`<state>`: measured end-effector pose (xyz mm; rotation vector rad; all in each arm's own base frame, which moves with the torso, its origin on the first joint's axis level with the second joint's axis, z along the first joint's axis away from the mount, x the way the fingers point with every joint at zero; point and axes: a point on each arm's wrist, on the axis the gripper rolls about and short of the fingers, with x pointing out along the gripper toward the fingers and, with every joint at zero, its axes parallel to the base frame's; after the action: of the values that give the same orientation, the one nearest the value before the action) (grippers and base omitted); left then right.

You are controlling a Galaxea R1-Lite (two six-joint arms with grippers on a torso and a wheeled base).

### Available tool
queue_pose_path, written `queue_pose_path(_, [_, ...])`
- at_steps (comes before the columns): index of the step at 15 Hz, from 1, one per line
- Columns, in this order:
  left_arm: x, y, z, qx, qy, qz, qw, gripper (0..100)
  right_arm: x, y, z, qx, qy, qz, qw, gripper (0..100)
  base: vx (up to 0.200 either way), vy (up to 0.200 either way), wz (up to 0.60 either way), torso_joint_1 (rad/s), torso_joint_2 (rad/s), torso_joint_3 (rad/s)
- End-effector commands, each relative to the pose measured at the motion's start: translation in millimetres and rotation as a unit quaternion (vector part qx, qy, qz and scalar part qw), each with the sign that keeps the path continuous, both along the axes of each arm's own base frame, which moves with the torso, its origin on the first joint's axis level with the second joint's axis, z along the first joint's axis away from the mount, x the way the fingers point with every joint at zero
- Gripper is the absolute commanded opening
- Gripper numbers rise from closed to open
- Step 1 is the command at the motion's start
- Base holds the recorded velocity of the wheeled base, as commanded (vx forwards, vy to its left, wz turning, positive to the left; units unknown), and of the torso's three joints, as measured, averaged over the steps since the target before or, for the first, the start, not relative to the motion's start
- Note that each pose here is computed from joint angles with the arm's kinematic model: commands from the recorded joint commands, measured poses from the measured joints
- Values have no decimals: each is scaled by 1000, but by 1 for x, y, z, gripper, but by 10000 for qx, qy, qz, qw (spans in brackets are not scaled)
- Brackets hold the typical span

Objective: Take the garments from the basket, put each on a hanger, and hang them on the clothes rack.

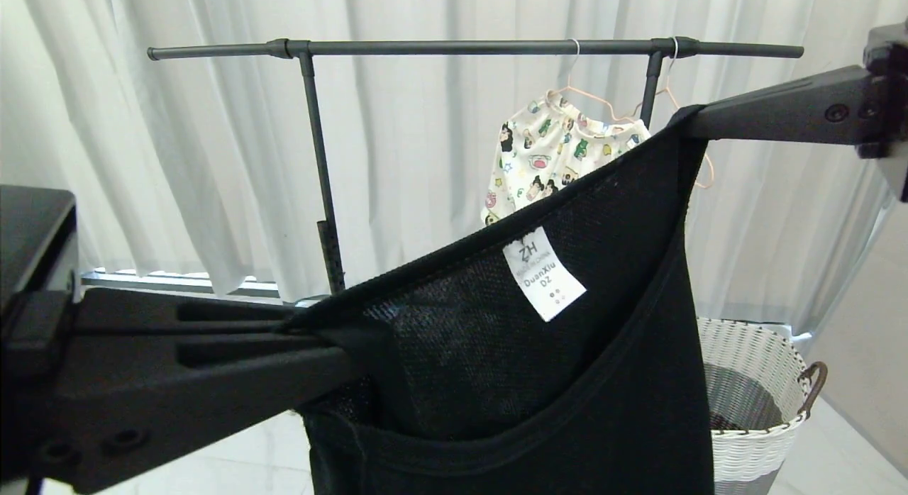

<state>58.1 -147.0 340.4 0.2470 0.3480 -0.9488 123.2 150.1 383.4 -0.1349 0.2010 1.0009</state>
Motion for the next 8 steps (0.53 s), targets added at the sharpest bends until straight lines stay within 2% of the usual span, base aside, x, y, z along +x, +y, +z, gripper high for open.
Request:
queue_pose_path(1, [13,5,3,11,-122,486,9987,0,-2,-9,-1,-73,56,-119,9999,0,0,0,0,0,0,0])
queue_pose_path(2, [44,13,14,114,-417,1197,9919,0,-15,-28,-2,-275,211,-301,9989,0,0,0,0,0,0,0])
queue_pose_path(4, [47,14,25,-38,-506,898,9947,0,-28,-42,-7,-445,367,-303,9979,0,0,0,0,0,0,0])
queue_pose_path(7, [46,5,10,176,-280,567,9978,0,-26,-40,-10,-482,383,-332,9976,0,0,0,0,0,0,0])
queue_pose_path(8, [47,4,8,202,-263,566,9978,0,-25,-39,-11,-493,393,-332,9975,100,0,0,0,0,0,0])
